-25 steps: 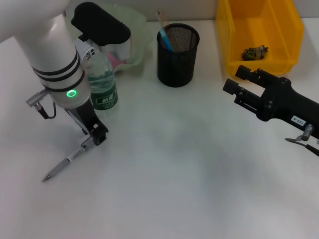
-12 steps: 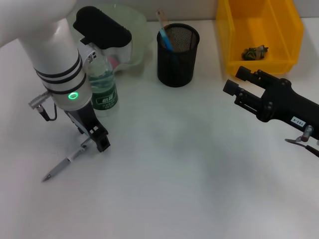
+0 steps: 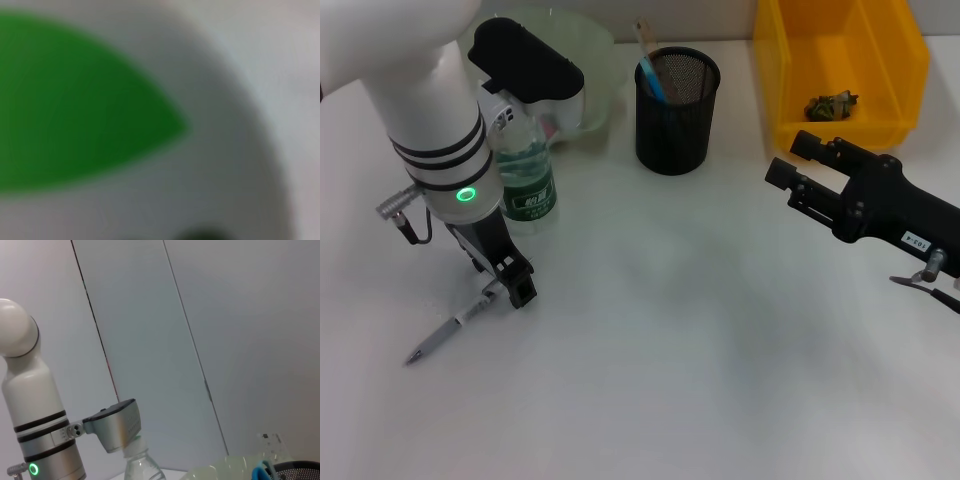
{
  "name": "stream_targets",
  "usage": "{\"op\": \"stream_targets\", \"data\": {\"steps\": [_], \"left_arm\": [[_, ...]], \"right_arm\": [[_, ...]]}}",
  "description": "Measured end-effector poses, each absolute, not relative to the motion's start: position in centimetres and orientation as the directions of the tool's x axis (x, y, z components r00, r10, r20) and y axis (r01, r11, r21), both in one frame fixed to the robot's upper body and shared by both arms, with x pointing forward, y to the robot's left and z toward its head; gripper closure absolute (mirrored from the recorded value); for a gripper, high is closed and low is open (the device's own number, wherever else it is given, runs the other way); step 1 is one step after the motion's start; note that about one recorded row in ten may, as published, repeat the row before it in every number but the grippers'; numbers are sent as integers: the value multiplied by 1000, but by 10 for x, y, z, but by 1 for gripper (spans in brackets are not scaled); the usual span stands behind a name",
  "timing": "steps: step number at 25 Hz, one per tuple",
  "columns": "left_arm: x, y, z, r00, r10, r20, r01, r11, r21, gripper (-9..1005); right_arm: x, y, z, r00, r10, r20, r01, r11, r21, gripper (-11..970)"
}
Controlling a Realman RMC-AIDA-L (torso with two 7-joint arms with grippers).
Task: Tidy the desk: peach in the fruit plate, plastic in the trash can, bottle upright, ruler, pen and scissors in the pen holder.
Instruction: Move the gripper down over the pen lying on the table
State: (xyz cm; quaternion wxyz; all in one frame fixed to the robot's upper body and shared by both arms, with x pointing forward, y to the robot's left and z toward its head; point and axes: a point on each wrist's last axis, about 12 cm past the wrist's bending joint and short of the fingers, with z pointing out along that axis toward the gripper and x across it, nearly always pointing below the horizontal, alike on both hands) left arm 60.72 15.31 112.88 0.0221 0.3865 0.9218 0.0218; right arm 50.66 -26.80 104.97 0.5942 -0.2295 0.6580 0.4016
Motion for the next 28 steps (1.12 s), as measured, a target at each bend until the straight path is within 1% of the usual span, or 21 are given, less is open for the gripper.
{"op": "stream_targets", "data": {"steps": [28], "left_arm": [[608, 155, 1125, -702, 712, -12, 710, 701, 61, 389]], "right_arm": [[508, -268, 1050, -186, 174, -967, -780, 572, 253, 378]]}}
